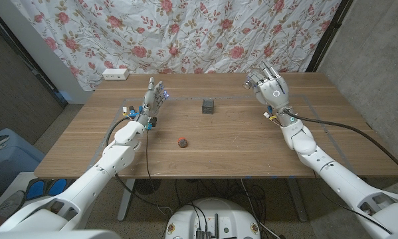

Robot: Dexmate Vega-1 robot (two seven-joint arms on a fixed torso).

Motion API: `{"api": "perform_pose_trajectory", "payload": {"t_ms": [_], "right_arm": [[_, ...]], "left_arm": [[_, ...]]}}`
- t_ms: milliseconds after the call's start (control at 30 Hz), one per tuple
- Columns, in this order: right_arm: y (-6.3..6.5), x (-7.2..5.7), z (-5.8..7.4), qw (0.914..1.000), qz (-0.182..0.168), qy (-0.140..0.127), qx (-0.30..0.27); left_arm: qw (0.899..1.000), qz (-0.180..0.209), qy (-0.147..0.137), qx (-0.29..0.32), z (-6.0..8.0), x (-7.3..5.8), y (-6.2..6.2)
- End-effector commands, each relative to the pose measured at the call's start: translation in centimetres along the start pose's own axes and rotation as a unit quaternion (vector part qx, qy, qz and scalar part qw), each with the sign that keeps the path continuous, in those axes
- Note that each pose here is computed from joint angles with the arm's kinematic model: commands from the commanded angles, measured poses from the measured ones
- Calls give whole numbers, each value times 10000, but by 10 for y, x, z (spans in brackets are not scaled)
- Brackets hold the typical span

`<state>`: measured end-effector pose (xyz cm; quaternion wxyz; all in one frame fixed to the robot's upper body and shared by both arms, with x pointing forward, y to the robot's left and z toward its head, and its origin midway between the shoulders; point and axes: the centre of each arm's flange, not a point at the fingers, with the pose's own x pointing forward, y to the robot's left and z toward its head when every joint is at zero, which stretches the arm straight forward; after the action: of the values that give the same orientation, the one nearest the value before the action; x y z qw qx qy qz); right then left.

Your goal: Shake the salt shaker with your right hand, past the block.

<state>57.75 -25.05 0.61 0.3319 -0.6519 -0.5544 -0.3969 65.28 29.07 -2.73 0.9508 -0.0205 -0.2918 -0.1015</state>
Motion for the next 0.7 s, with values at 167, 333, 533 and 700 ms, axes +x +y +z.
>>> {"api": "perform_pose_trajectory", "payload": {"t_ms": [167,333,533,700], "right_arm": [[-1,-1,3,10000,9,59,17],[-2,-4,9,9999,17,-31,112],[-6,-7,14,9998,3,-110,178],[-7,-13,20,9993,32,-226,281]], "left_arm": [[10000,-1,0,0,0,0,0],[10000,-1,0,0,0,0,0],[10000,-1,0,0,0,0,0],[10000,-1,0,0,0,0,0]]}}
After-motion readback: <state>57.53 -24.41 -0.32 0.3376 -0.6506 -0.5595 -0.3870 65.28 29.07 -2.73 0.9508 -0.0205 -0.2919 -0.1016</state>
